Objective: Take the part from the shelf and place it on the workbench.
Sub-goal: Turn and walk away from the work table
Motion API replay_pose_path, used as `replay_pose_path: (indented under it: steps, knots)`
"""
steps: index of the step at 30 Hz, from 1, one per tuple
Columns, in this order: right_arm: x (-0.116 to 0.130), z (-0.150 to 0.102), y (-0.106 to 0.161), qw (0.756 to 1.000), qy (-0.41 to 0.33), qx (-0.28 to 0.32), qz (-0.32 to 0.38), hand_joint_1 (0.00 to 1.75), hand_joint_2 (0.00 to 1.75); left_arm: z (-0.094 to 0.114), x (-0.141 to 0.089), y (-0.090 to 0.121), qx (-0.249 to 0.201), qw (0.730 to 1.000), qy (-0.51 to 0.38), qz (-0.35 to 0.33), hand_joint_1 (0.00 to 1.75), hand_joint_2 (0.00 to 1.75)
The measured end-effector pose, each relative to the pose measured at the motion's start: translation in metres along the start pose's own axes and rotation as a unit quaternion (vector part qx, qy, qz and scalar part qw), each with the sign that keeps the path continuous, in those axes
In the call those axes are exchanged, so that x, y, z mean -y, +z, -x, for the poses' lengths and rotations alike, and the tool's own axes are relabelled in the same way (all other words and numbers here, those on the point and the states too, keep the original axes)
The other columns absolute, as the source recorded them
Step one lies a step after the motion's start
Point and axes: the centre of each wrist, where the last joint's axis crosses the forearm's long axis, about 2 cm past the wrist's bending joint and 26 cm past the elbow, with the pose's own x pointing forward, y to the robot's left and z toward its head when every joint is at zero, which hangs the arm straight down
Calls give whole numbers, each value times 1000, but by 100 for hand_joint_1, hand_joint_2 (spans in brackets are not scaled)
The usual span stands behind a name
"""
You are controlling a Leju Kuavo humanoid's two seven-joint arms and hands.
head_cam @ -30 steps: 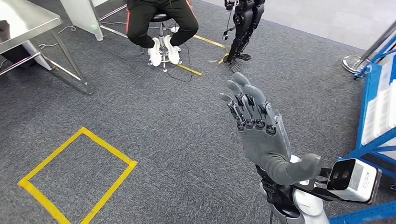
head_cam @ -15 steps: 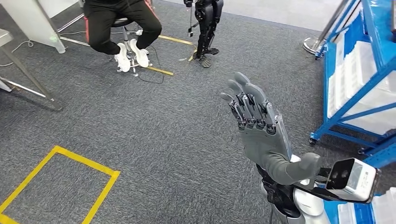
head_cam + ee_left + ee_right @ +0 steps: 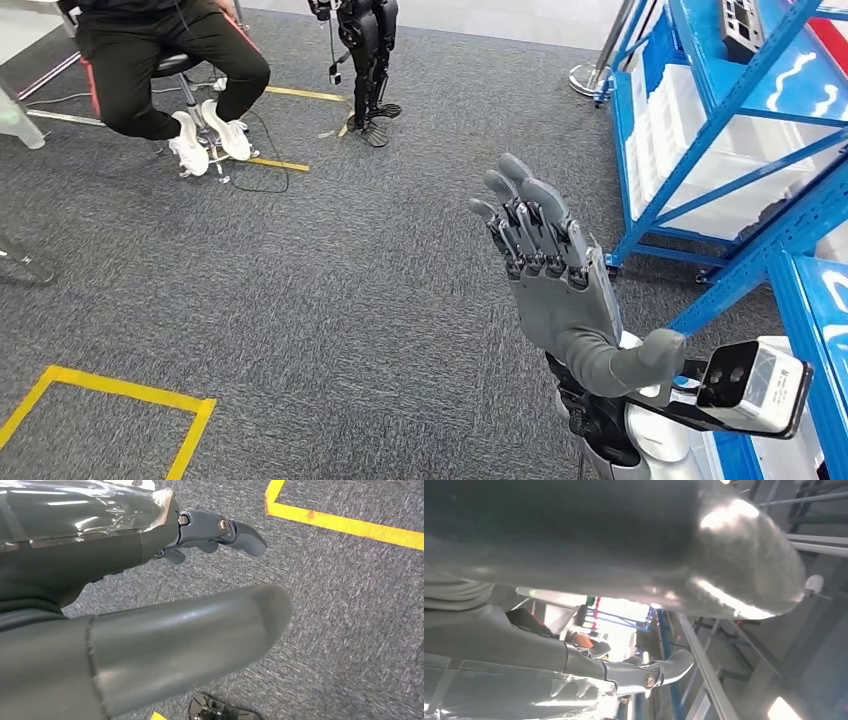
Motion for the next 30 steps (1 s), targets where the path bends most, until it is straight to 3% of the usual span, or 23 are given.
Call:
replay_pose_path:
  steps: [30]
  knots:
    - [-2,-1,0,1000,-2,2,0,0,0,-1,0,0,0,1000,2,-4,0,0]
